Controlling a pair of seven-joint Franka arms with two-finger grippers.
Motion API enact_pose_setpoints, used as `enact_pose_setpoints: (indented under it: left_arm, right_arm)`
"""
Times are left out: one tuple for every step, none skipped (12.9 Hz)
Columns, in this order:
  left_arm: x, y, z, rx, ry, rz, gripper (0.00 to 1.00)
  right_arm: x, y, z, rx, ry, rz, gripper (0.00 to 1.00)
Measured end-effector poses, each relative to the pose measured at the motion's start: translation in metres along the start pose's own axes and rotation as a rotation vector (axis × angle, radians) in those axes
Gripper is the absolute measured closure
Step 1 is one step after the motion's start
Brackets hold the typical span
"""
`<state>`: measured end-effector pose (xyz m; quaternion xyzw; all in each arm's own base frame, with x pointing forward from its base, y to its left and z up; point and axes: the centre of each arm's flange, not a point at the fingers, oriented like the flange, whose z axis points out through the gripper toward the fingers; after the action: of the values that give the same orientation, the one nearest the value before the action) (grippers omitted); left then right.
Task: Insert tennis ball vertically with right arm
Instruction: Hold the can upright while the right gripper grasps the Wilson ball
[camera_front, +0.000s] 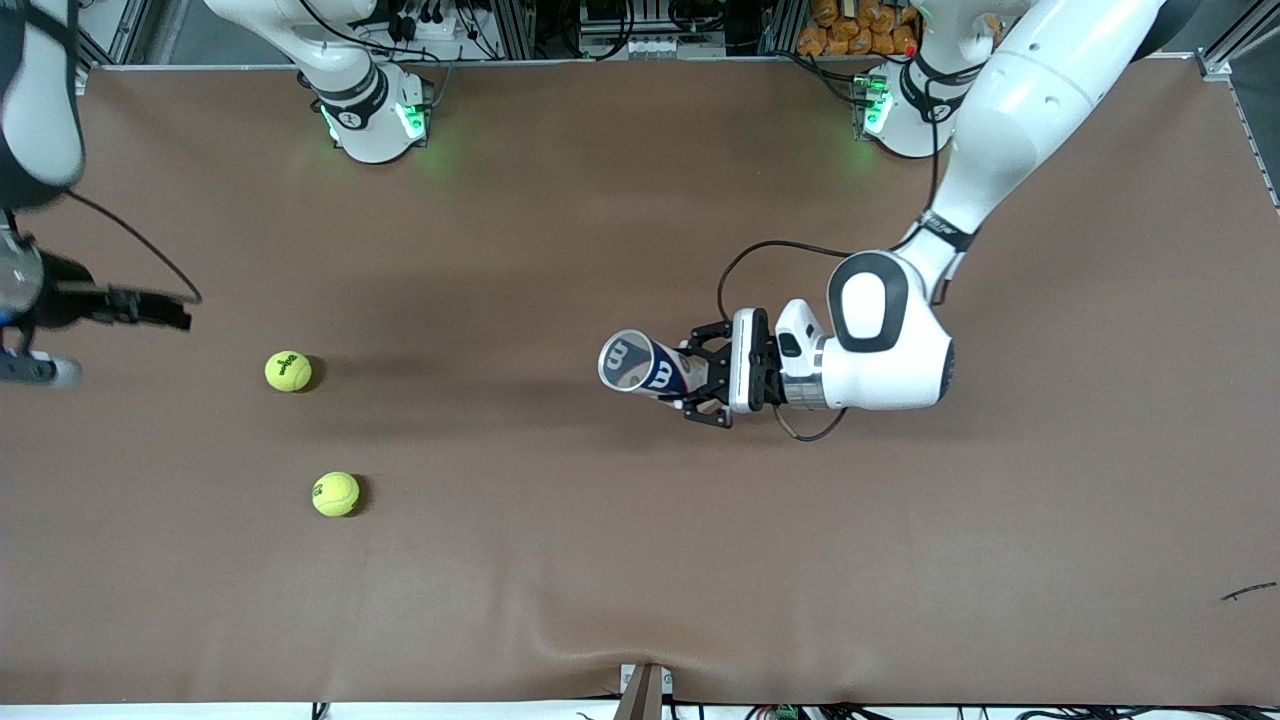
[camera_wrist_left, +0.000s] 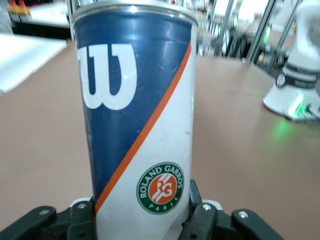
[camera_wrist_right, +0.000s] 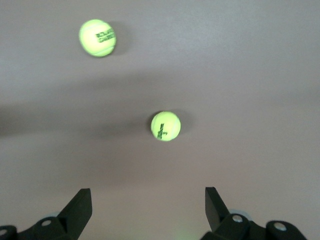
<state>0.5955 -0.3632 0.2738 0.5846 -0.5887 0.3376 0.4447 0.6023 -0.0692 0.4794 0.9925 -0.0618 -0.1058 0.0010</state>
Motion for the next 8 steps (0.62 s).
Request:
enact_pose_setpoints:
  left_arm:
    - [-0.006,0.003,0.011,0.010,0.056,0.005,0.37]
    - [-0.012,0.005,0.022,0.020,0.100,0.008,0.37]
    - [-0.018,0.009,0.034,0.028,0.140,0.004,0.37]
    - [-0.024,0.014,0.047,0.037,0.179,-0.001,0.37]
    - [-0.031,0.022,0.066,0.047,0.221,-0.006,0.37]
    - [-0.040,0.030,0.084,0.060,0.258,-0.008,0.37]
    - [-0.050,0.038,0.104,0.078,0.293,-0.002,0.36]
    - [-0.058,0.044,0.120,0.093,0.317,0.004,0.36]
  right_arm:
    - [0.013,0.009,0.025,-0.001,-0.031,0.016,0.00]
    - [0.023,0.018,0.051,-0.001,-0.069,0.031,0.00]
    - [0.032,0.025,0.074,-0.002,-0.099,0.041,0.00]
    - [0.040,0.028,0.097,-0.004,-0.102,0.045,0.00]
    - [0.046,0.028,0.122,-0.007,-0.080,0.044,0.00]
    - [0.050,0.026,0.145,-0.010,-0.056,0.041,0.00]
    - [0.049,0.025,0.167,-0.011,-0.043,0.040,0.00]
    - [0.045,0.026,0.186,-0.011,-0.052,0.042,0.00]
